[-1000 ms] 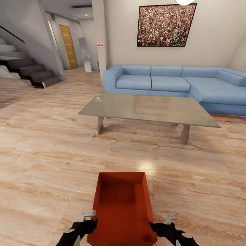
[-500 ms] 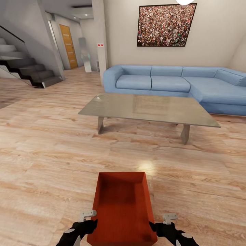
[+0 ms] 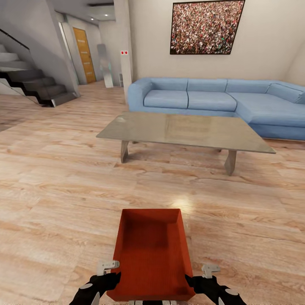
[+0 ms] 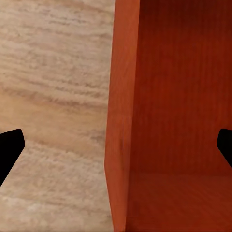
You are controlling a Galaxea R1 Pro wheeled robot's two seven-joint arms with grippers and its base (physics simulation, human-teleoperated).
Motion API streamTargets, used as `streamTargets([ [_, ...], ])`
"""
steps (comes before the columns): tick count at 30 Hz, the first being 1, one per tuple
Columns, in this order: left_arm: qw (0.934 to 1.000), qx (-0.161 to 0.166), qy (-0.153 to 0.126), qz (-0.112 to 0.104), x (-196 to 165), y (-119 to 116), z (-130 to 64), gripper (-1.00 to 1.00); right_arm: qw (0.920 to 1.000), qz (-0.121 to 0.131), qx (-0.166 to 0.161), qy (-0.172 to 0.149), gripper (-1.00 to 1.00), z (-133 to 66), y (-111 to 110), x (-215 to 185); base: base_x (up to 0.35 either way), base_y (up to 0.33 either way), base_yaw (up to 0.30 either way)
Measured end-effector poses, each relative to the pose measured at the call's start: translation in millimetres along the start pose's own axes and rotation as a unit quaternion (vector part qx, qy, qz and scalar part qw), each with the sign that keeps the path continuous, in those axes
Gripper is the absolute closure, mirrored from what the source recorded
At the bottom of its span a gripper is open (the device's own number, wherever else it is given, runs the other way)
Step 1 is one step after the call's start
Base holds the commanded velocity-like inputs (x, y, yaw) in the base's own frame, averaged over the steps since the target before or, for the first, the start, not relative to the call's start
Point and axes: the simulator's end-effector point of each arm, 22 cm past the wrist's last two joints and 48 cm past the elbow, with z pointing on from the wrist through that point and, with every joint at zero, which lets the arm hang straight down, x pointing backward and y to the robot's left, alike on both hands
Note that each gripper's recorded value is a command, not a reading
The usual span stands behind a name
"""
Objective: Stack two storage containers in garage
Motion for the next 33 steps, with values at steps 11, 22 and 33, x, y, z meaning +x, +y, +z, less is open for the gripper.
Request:
streamTargets([
  [11,1.0,0.001,0.0,0.0,4.7,0.5,5.4,-1.0,1.0,0.0,0.0,0.0,-1.0,4.9,-1.7,5.3,0.0,0.0,0.0],
  [22,1.0,0.0,0.0,0.0,5.0,0.6,5.4,-1.0,1.0,0.0,0.0,0.0,-1.0,4.9,-1.7,5.4,0.0,0.0,0.0],
  [33,1.0,0.0,0.006,0.0,13.7,2.2,11.7,-1.0,1.0,0.001,0.0,0.006,-1.0,10.3,-3.8,14.7,0.0,0.0,0.0],
])
